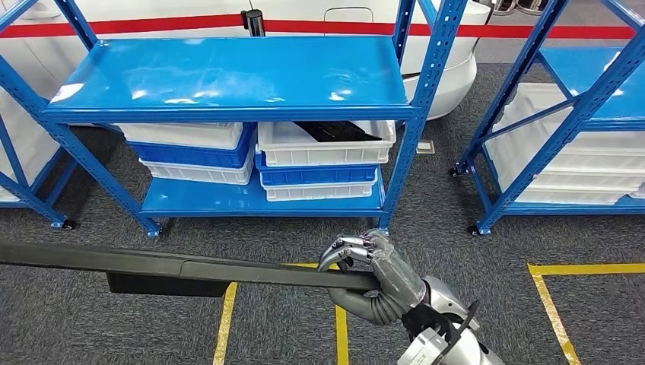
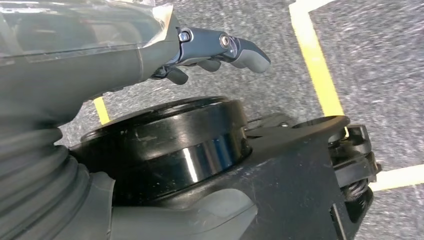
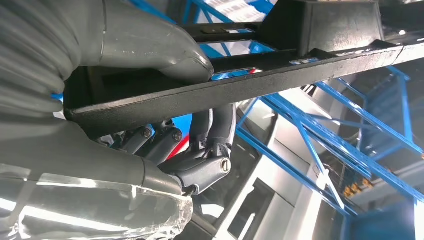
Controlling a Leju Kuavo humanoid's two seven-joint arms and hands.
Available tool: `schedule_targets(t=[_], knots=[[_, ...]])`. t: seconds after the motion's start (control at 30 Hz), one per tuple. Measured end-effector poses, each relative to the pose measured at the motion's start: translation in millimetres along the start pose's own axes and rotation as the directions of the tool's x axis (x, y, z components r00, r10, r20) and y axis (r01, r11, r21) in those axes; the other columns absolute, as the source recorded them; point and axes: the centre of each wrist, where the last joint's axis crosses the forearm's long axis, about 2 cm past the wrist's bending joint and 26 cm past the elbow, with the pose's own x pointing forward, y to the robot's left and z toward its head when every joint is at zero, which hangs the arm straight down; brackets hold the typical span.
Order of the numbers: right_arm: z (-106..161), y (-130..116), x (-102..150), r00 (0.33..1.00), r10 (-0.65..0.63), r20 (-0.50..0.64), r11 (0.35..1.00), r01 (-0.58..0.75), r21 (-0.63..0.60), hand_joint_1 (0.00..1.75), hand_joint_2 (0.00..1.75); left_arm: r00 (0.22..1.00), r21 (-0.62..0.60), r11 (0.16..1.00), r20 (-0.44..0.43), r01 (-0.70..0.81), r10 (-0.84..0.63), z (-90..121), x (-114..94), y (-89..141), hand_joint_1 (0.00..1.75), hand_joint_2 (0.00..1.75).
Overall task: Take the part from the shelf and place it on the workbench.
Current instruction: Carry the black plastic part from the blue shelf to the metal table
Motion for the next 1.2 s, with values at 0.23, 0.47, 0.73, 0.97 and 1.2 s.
schedule_targets(t=[0.23, 0.47, 0.73, 0.97, 1.2], knots=[[5, 6, 3, 1.000, 0.008, -0.028, 1.000, -0.008, 0.024, 1.75, 1.75, 1.000, -0.006, 1.000, -0.009, 0.015, -0.015, 1, -1, 0, 0.00, 1.75], [13, 11, 5, 0.997, -0.019, -0.071, 0.999, 0.021, 0.035, 1.75, 1.75, 1.000, -0.018, 0.999, -0.005, 0.030, -0.030, 1, -1, -2, 0.00, 1.75], [15, 14, 8, 0.995, -0.026, -0.092, 0.999, 0.030, 0.045, 1.75, 1.75, 1.000, -0.032, 0.999, 0.000, 0.027, -0.027, 1, 1, -5, 0.00, 1.75], [15, 22, 13, 0.994, -0.045, -0.103, 0.998, 0.050, 0.041, 1.75, 1.75, 0.999, -0.030, 0.999, 0.001, 0.033, -0.033, 0, 1, -2, 0.00, 1.75], [18, 26, 17, 0.993, -0.037, -0.113, 0.998, 0.042, 0.045, 1.75, 1.75, 0.999, -0.043, 0.998, 0.003, 0.053, -0.052, 0, 0, 0, 0.00, 1.75]])
